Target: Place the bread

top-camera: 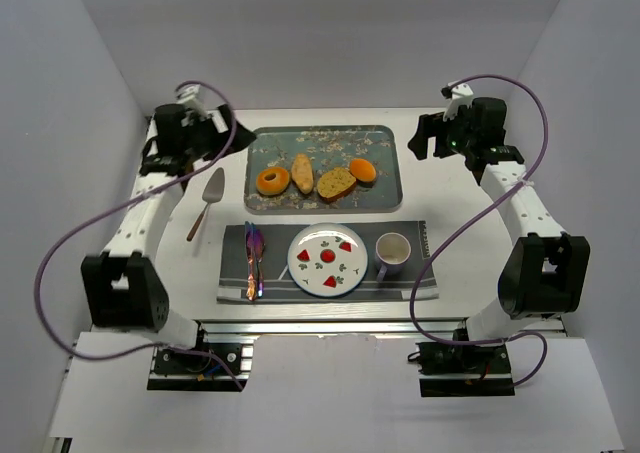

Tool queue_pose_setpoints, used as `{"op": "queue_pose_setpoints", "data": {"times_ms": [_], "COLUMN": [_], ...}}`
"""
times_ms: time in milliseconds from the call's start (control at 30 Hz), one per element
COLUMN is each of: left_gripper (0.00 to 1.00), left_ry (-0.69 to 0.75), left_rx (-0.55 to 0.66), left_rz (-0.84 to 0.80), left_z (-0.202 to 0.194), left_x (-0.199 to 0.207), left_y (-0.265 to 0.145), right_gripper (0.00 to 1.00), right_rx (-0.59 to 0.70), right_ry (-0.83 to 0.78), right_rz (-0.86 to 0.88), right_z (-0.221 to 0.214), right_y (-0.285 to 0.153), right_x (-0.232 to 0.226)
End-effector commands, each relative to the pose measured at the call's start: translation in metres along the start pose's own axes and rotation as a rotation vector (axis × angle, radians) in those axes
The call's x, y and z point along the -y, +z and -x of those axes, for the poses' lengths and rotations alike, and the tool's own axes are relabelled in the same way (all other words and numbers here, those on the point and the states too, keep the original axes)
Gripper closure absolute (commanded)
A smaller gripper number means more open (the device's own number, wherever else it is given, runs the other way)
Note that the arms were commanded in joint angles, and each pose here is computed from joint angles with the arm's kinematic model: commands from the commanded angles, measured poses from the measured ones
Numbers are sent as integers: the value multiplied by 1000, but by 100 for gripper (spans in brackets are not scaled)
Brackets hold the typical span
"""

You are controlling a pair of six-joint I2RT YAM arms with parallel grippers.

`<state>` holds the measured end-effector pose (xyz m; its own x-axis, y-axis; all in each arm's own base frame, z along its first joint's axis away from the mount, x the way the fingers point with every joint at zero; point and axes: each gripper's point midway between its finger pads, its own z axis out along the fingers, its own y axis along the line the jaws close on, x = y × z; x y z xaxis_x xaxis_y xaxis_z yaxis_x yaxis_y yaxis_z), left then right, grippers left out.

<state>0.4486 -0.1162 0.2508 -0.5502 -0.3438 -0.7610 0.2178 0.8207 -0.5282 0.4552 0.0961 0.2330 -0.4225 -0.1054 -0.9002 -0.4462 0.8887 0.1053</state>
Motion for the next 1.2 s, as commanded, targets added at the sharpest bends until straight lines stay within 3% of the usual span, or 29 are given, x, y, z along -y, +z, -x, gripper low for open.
{"op": "queue_pose_setpoints", "data": {"times_ms": [0,67,133,200,233,300,333,400,433,467,500,533,567,967,1000,1033,1167], "left_gripper": [2,2,15,43,70,100,100,99,91,64,59,57,55,44,44,35,34], "left_ry": [12,10,20,41,20,60,71,120,135,167,171,205,223,224,222,217,200], "left_rx": [7,9,28,14,6,-17,-32,-57,-69,-82,-85,-100,-126,-281,-289,-302,-322], "left_rz": [38,121,200,259,313,408,478,534,570,583,597,604,614,420,407,385,373], "left_z": [-6,-13,-13,-19,-22,-26,-29,-32,-33,-33,-32,-31,-33,-57,-62,-72,-107], "left_x": [-15,-48,-67,-86,-102,-122,-135,-149,-158,-163,-167,-171,-178,-208,-207,-206,-205], "left_y": [-48,-71,-96,-109,-121,-130,-135,-139,-139,-139,-139,-139,-135,-62,-59,-57,-62], "right_gripper": [11,11,12,24,39,57,66,67,54,44,33,24,22,15,14,14,14], "right_rx": [60,110,149,155,167,121,119,65,51,31,20,4,-17,-25,-22,-20,-13], "right_ry": [-13,-85,-195,-228,-249,-243,-289,-307,-327,-355,-372,-388,-390,-374,-375,-367,-328], "right_rz": [15,236,544,690,755,827,832,880,889,926,929,924,953,888,879,868,847], "right_z": [16,17,7,2,2,-11,-15,-32,-38,-51,-55,-62,-75,-86,-86,-85,-82], "right_y": [-5,-16,-34,-42,-43,-41,-38,-40,-40,-41,-43,-42,-44,-33,-33,-33,-30], "right_x": [2,-20,-56,-78,-87,-111,-117,-140,-147,-163,-170,-174,-187,-187,-184,-180,-170]}}
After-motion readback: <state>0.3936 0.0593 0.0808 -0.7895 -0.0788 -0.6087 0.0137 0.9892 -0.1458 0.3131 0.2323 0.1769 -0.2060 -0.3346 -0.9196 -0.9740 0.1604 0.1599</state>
